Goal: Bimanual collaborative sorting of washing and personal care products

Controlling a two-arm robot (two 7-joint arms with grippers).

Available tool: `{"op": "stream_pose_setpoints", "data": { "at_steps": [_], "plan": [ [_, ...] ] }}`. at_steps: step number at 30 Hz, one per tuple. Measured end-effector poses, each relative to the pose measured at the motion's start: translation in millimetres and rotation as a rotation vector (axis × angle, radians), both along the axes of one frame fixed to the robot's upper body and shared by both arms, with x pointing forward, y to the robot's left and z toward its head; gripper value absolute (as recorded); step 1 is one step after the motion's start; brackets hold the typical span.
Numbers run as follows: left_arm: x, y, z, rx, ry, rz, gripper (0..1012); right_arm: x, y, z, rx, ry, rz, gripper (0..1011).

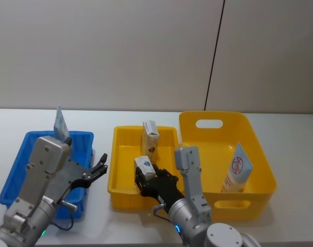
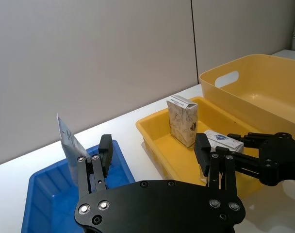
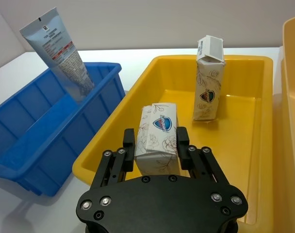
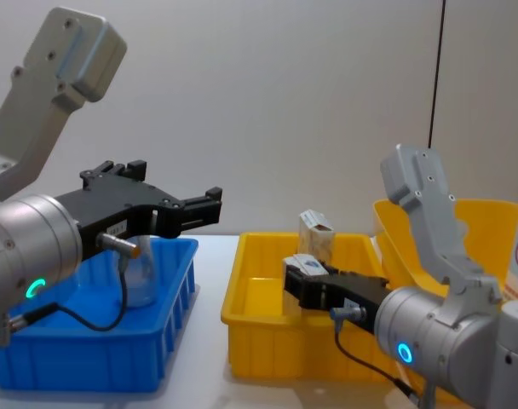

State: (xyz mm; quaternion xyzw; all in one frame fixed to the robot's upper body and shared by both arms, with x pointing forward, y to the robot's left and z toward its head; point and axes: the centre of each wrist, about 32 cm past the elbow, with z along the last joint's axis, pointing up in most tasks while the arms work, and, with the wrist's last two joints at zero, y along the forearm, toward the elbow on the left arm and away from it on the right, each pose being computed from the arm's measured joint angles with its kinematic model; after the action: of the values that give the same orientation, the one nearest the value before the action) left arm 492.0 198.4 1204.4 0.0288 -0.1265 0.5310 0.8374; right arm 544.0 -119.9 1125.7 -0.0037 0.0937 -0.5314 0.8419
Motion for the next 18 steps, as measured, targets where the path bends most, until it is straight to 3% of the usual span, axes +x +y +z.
{"op": "stream_pose_setpoints", "data": {
  "at_steps": [9,18],
  "plan": [
    [0.0,0.0,0.0,0.0,0.0,0.0,1001,1.5,0.7,0.4,-0.003,0.001,0.002,344],
    [0.0,0.0,0.0,0.0,0.0,0.0,1001,-0.4,-1.1,6.3,-0.007,-0.037,-0.007,330]
  ]
}}
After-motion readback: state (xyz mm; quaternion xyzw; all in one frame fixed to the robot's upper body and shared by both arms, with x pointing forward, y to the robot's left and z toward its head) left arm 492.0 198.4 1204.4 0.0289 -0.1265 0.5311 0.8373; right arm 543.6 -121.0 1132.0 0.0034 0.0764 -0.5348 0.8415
